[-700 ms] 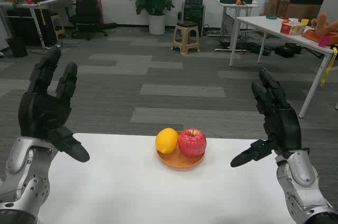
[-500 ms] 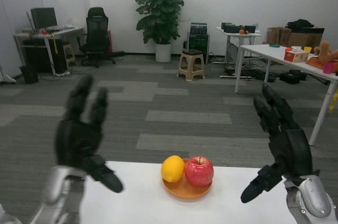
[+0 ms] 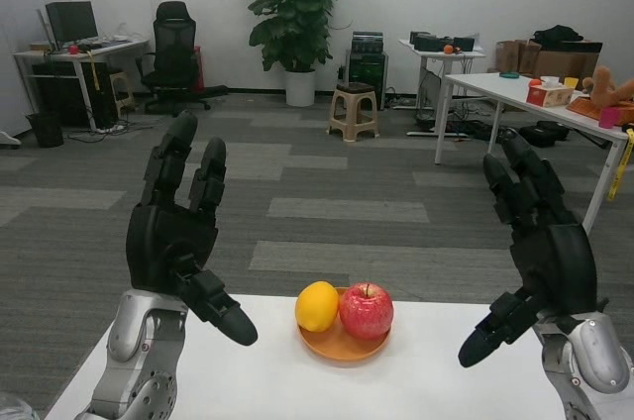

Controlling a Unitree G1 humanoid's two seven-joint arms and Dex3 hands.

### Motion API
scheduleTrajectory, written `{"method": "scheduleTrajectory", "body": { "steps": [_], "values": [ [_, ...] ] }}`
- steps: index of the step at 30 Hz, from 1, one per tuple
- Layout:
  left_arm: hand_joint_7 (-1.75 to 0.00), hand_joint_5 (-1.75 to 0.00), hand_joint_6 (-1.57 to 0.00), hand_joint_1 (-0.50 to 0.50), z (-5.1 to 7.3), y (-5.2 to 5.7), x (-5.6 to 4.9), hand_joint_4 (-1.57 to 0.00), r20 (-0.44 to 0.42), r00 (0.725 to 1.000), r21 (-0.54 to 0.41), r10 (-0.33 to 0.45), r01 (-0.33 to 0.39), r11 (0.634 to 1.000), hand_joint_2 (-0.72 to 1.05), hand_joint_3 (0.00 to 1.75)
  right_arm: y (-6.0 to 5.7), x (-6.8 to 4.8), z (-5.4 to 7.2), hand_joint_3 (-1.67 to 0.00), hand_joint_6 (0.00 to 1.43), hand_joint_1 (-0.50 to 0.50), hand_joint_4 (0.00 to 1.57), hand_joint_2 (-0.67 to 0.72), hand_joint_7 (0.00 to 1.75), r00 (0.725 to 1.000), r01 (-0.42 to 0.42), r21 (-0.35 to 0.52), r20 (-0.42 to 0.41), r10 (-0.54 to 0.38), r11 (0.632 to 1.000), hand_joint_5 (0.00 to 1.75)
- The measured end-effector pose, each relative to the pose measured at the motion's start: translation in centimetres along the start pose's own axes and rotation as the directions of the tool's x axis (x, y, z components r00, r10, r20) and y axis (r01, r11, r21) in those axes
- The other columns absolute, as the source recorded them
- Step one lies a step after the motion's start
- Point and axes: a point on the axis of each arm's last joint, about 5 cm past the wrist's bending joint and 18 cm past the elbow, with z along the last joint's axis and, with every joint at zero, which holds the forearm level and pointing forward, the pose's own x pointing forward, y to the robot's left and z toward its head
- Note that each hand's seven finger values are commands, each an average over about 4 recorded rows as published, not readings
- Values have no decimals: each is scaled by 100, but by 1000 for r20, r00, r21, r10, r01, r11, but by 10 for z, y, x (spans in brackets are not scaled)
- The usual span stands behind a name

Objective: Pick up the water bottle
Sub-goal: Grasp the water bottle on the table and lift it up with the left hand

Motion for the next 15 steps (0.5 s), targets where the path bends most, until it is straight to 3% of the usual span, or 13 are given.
{"method": "scheduleTrajectory", "body": {
  "steps": [15],
  "values": [
    [-35,0,0,-50,2,3,0,0,-2,1000,9,10,-10,1000,-64,9,-7,-6,-7,0,0,-50,0,60,7,998,24,-31,-56,-26,999,0]
  ]
}}
